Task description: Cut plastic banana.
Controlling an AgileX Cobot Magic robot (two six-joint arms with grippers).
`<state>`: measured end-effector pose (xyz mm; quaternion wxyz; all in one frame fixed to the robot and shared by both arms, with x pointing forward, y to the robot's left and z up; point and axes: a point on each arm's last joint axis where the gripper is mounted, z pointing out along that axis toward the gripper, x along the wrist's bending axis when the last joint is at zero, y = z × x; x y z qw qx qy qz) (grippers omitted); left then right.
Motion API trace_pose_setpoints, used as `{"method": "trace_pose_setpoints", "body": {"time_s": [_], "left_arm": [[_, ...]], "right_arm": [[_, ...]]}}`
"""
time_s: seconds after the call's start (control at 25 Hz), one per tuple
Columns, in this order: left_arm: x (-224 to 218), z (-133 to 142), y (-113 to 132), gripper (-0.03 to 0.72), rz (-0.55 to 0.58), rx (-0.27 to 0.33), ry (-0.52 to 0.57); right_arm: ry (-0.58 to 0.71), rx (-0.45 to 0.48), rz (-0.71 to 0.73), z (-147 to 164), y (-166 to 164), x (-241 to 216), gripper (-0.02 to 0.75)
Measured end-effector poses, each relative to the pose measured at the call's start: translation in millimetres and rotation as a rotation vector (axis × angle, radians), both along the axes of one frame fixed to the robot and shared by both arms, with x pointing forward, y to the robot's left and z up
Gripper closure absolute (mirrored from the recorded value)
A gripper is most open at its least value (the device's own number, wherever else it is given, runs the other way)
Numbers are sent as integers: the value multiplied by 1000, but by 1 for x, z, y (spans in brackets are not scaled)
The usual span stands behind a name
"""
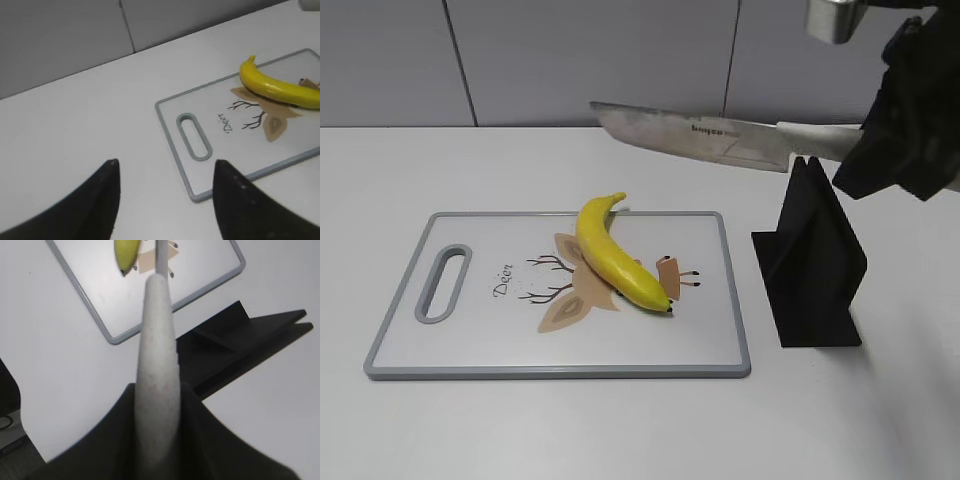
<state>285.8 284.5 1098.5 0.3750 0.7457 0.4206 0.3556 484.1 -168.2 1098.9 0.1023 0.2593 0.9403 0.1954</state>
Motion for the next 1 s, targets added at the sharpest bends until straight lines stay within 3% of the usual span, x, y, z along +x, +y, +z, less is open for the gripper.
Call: {"method": "trace_pose_setpoints", "body": {"time_s": [0.44, 0.64, 1.0], "left_arm": [[101, 40, -43, 113, -384, 195, 88], [148, 56, -59, 113, -579, 327, 139], [212, 43, -95, 135, -860, 488, 190]], "right_arm": [[21, -25, 238, -10, 25, 42, 559], [22, -49, 320, -13, 37, 66, 559], [26, -62, 473, -30, 49, 85, 559]]}}
